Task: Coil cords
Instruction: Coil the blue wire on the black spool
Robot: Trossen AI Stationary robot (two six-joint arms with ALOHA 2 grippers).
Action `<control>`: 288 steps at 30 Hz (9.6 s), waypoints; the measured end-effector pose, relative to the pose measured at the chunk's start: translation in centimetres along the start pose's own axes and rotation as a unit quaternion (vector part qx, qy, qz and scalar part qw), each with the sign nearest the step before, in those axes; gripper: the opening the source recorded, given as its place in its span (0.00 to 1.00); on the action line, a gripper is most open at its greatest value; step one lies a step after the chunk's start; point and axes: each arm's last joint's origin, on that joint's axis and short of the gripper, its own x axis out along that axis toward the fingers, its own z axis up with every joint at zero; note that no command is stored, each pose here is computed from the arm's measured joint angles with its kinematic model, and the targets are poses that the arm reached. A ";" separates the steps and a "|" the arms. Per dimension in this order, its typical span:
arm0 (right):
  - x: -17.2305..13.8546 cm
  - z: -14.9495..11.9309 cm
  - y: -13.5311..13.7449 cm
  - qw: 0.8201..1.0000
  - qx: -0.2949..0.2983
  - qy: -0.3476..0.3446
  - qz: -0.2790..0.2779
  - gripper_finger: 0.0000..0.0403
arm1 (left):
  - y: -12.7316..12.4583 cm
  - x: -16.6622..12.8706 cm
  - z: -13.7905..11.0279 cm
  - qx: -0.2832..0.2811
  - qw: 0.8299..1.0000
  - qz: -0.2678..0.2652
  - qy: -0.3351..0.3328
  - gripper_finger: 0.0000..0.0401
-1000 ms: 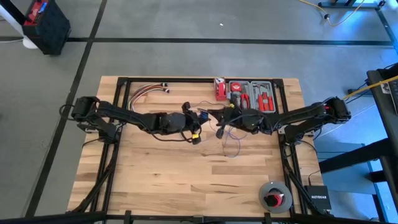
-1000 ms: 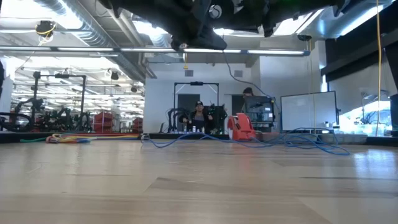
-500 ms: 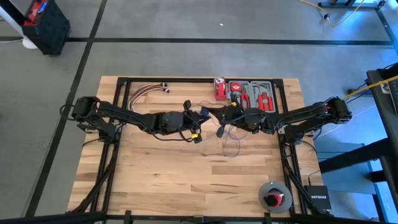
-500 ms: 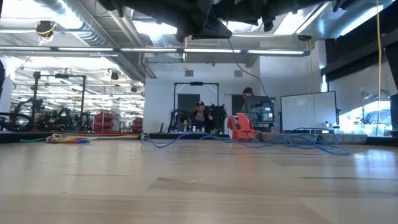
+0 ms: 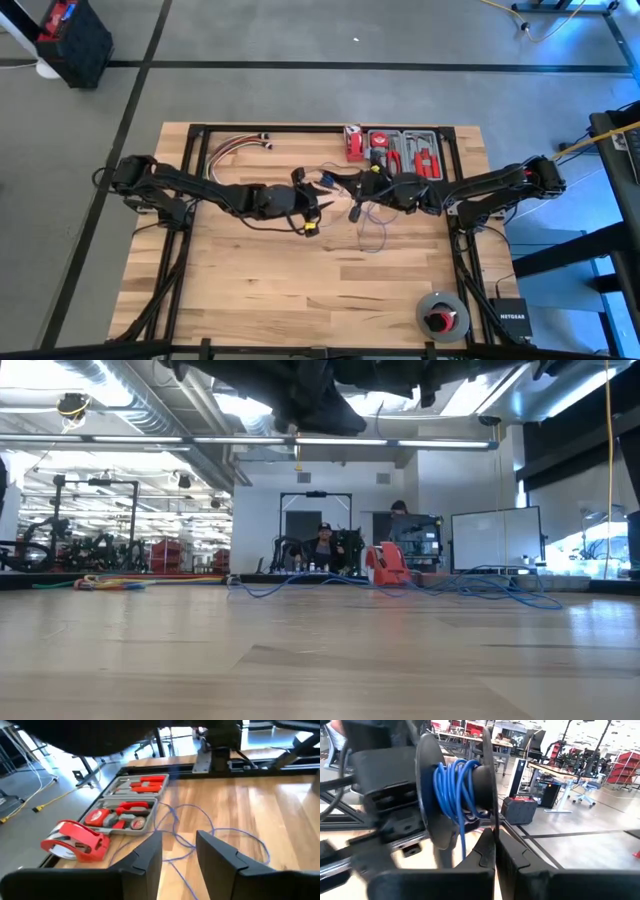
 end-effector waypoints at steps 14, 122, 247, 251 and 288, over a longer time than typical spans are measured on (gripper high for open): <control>0.1 -0.2 -0.1 1.000 -0.002 0.007 0.007 0.00 | 0.3 3.4 -3.3 -0.060 0.995 -0.024 -0.080 0.30; 1.3 -1.1 0.2 0.999 0.003 0.040 0.014 0.00 | -0.2 0.2 2.2 0.011 0.999 -0.030 -0.025 0.04; 0.2 -2.8 0.3 0.986 -0.033 0.152 0.055 0.00 | 1.5 -3.4 0.4 0.055 0.998 -0.033 0.005 0.21; 0.2 -2.8 0.3 0.987 -0.032 0.150 0.057 0.00 | 1.3 -3.5 0.4 0.071 0.996 -0.044 0.007 0.13; 0.3 2.8 0.0 0.979 -0.040 0.156 0.126 0.30 | 1.2 -3.5 0.3 0.074 0.996 -0.047 0.009 0.00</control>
